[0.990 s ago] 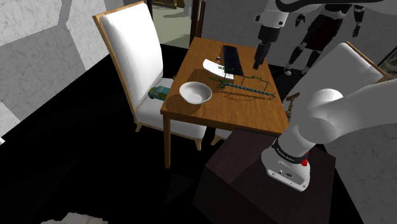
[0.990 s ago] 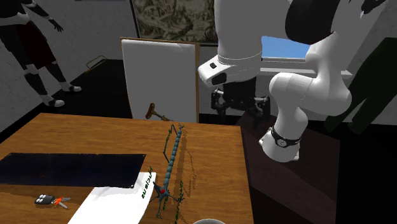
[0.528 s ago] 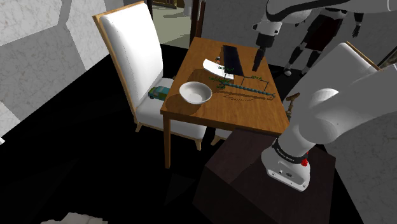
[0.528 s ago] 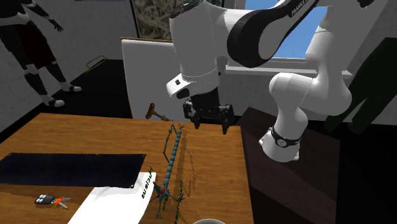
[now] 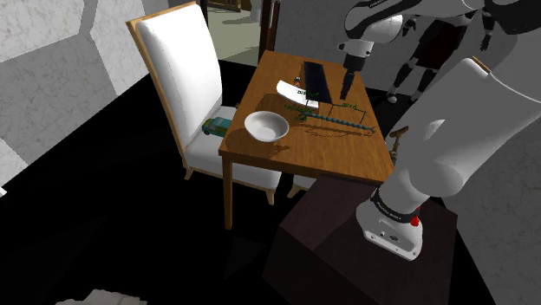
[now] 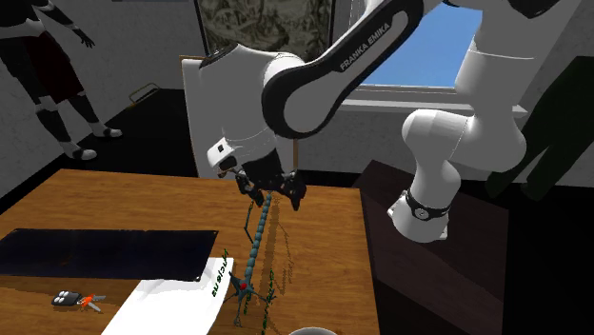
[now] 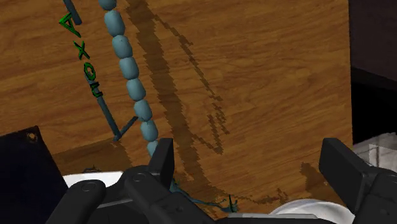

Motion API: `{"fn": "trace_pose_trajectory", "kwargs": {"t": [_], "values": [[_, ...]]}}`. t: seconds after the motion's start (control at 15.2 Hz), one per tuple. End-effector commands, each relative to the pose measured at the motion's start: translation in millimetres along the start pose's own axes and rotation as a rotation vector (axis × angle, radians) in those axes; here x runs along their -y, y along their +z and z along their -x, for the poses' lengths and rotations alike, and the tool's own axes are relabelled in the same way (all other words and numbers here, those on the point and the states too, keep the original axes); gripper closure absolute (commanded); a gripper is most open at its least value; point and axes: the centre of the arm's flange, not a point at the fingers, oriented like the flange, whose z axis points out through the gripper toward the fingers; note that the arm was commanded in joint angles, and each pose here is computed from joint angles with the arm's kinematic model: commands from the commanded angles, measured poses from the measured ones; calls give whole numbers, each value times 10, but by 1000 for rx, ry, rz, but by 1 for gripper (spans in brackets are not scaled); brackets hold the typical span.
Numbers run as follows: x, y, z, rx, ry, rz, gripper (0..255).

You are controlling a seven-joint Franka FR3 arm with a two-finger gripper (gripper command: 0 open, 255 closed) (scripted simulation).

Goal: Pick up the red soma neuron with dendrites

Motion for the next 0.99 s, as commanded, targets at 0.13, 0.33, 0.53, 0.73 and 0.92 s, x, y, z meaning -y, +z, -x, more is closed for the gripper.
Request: {"fn": "trace_pose_trajectory", "kwargs": {"t": [0.13, 0.33, 0.53, 0.73, 0.92], "values": [[-498, 242, -96, -4, -60, -20, 0], [-868, 413, -186, -6, -101, -37, 0], [-1075, 559, -244, -8, -123, -46, 0], [-1110, 713, -251, -8, -123, -46, 0], [-1145, 867, -259, -8, -123, -46, 0]]}}
